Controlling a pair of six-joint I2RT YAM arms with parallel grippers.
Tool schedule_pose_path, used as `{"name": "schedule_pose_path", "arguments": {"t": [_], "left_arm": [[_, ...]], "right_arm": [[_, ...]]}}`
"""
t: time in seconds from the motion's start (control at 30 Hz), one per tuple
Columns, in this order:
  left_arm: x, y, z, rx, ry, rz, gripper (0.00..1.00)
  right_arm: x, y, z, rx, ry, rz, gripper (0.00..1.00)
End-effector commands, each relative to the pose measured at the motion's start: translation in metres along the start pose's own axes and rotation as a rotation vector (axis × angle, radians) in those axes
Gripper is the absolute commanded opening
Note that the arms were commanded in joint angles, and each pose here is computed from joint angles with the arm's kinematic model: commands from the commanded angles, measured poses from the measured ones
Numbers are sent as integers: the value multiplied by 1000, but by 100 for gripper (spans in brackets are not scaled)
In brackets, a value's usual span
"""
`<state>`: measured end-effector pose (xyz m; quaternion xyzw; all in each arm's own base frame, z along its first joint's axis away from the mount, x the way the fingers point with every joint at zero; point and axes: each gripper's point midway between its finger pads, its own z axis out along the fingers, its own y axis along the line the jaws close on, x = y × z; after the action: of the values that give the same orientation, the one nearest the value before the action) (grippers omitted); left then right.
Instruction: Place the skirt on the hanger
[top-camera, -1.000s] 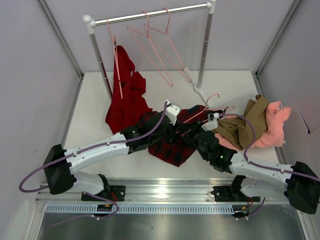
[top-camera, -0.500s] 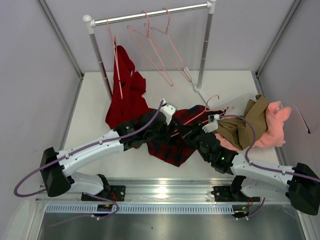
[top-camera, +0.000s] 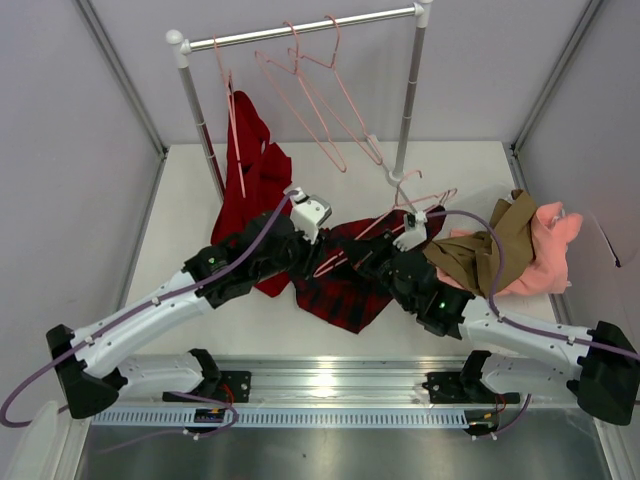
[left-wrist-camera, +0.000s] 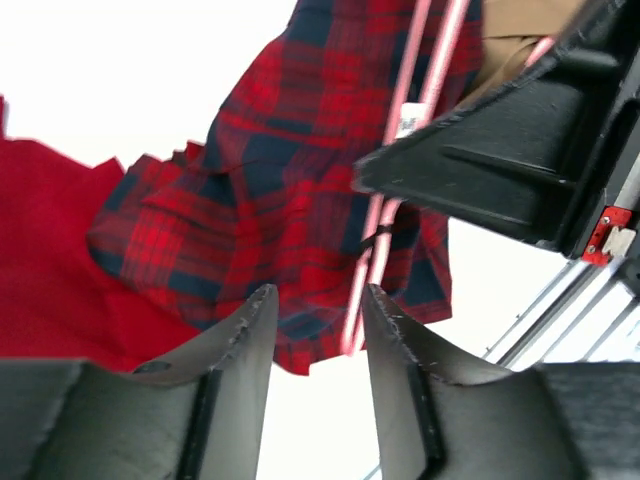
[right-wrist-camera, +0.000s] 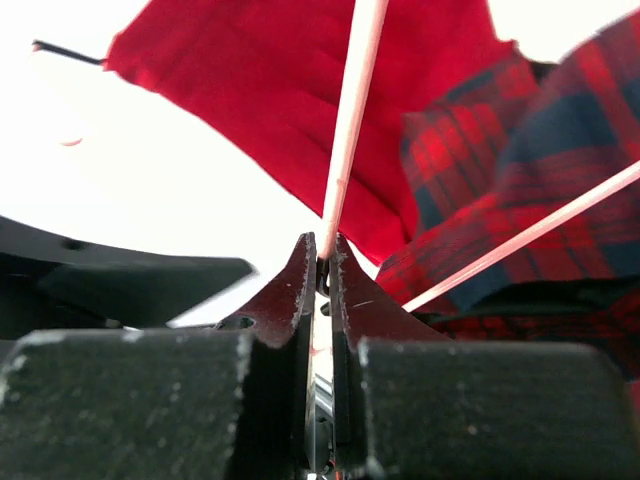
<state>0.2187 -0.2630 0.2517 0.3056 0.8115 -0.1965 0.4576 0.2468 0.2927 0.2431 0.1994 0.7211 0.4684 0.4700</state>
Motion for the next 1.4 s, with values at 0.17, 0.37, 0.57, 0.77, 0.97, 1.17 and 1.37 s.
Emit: {"name": "schedule_pose_path", "arguments": {"t": [0.17, 0.37, 0.57, 0.77, 0.97, 1.17, 1.37], "left_arm": [[-51, -5, -27, 38, -113, -6, 46], [-117, 6, -97, 5, -288, -36, 57], [-165, 2, -137, 40, -408, -20, 63], [-210, -5, -147, 58, -457, -82, 66], [-243, -2, -131, 14, -514, -143, 63], [-251, -5, -107, -15, -508, -141, 61], [-257, 7, -96, -91, -556, -174, 51]], "right_arm": [[-31, 92, -4, -148, 26, -183, 0], [-30, 136, -20, -272, 164, -145, 0], [-26, 171, -36, -339, 273, -200, 0], [-18, 185, -47, -324, 320, -259, 0], [-23, 203, -56, -326, 328, -322, 0], [-13, 205, -58, -303, 360, -338, 0], [-2, 210, -67, -319, 381, -332, 0]]}}
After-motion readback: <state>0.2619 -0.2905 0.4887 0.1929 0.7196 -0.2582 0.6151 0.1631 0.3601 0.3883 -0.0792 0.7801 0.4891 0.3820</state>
